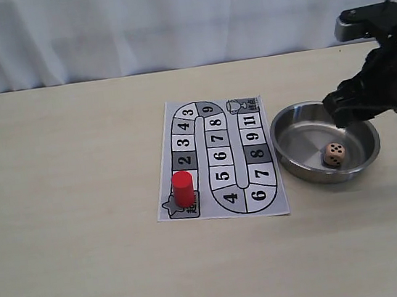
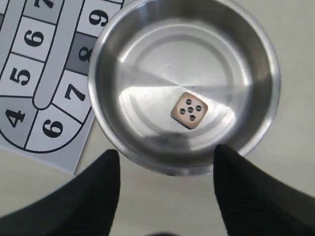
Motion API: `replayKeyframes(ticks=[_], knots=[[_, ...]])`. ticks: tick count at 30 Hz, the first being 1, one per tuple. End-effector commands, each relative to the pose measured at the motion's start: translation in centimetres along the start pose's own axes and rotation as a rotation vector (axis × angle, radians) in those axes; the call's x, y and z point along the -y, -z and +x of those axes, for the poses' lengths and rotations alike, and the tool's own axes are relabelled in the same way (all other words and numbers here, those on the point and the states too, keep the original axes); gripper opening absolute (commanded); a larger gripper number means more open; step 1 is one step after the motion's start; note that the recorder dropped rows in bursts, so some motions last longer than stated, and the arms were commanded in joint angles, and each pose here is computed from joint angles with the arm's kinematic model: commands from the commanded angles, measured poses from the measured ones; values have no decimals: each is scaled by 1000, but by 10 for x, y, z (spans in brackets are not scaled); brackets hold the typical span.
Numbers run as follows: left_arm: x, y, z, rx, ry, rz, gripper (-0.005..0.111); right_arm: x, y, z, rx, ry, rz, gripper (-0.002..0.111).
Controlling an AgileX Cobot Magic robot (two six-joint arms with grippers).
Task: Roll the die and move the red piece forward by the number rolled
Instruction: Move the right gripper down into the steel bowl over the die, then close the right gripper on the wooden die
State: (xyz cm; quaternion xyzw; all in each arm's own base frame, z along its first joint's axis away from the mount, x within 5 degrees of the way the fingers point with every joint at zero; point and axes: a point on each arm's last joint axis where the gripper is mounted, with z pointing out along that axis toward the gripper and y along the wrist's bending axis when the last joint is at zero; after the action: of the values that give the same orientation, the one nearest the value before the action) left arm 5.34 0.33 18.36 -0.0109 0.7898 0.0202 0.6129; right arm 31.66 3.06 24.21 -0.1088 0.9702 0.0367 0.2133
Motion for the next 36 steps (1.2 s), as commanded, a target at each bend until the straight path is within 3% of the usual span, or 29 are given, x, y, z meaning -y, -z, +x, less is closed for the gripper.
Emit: replayKeyframes(ticks=[1,15,19,22,27,36], knots=[[0,0,0,8,7,0,0,-4,-12,-7,23,77,30,54],[0,0,0,8,7,0,0,5,-87,-4,-46,-54,44,54],[0,0,0,8,7,0,0,6,-95,-5,-21,-54,50,54],[0,0,0,8,7,0,0,11,-94,-8,16,-145,59,55],[0,0,0,8,7,0,0,23,-94,-5,9,-210,69,76],[0,0,0,8,7,0,0,24,-124,5,-61,-214,66,76]])
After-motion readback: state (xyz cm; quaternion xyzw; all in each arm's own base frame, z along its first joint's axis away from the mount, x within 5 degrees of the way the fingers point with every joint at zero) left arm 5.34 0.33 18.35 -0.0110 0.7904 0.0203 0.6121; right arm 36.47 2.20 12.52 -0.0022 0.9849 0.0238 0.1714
